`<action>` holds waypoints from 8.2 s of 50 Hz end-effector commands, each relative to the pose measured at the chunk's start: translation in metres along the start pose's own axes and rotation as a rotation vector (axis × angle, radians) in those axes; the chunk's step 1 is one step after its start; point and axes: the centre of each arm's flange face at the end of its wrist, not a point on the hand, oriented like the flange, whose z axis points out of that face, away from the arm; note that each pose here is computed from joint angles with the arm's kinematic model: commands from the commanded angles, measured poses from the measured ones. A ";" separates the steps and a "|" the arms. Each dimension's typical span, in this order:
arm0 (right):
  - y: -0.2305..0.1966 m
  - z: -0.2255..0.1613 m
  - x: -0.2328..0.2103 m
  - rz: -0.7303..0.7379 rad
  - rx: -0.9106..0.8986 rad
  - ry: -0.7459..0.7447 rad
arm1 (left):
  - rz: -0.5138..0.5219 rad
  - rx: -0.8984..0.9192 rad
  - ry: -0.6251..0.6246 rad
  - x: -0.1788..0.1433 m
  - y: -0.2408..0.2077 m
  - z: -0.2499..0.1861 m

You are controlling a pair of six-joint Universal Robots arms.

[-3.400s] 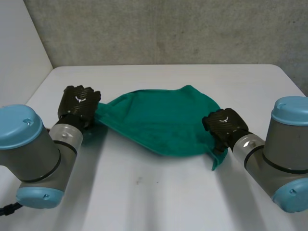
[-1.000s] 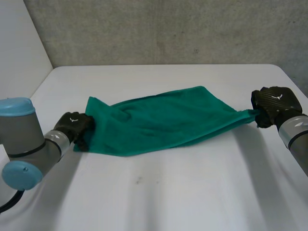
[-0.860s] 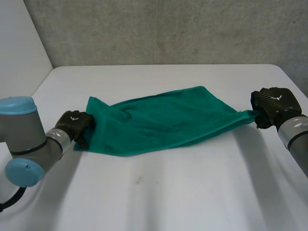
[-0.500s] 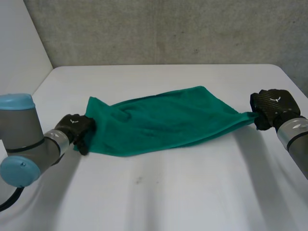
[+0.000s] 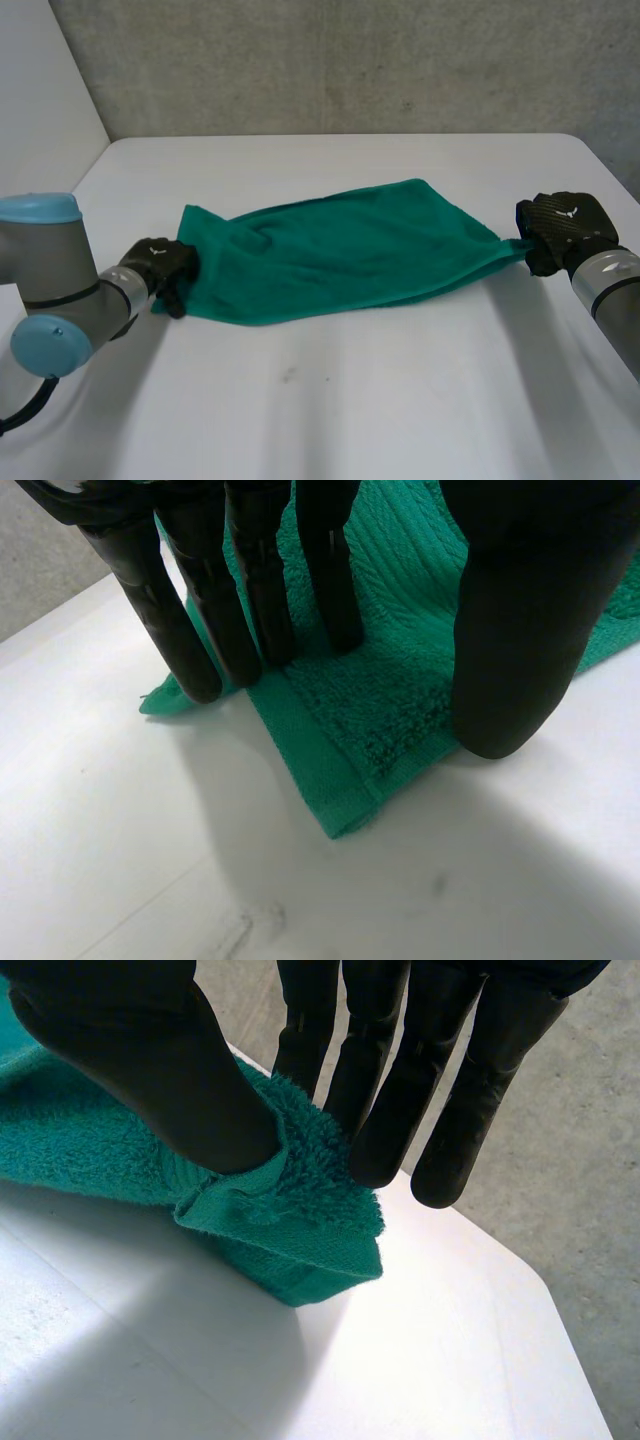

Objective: Fold the towel.

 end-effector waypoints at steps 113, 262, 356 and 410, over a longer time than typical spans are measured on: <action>-0.029 -0.012 -0.019 -0.365 -0.107 -0.084 | 0.089 0.143 -0.260 -0.010 -0.031 -0.085; 0.093 0.047 0.082 -0.090 -0.249 0.045 | 0.341 0.383 -0.253 0.036 -0.047 -0.043; -0.061 0.052 -0.009 -0.334 0.254 -0.105 | 0.335 0.375 -0.264 0.033 -0.046 -0.047; 0.029 0.009 -0.086 -0.021 -0.099 -0.336 | 0.361 0.478 -0.184 0.072 -0.067 -0.072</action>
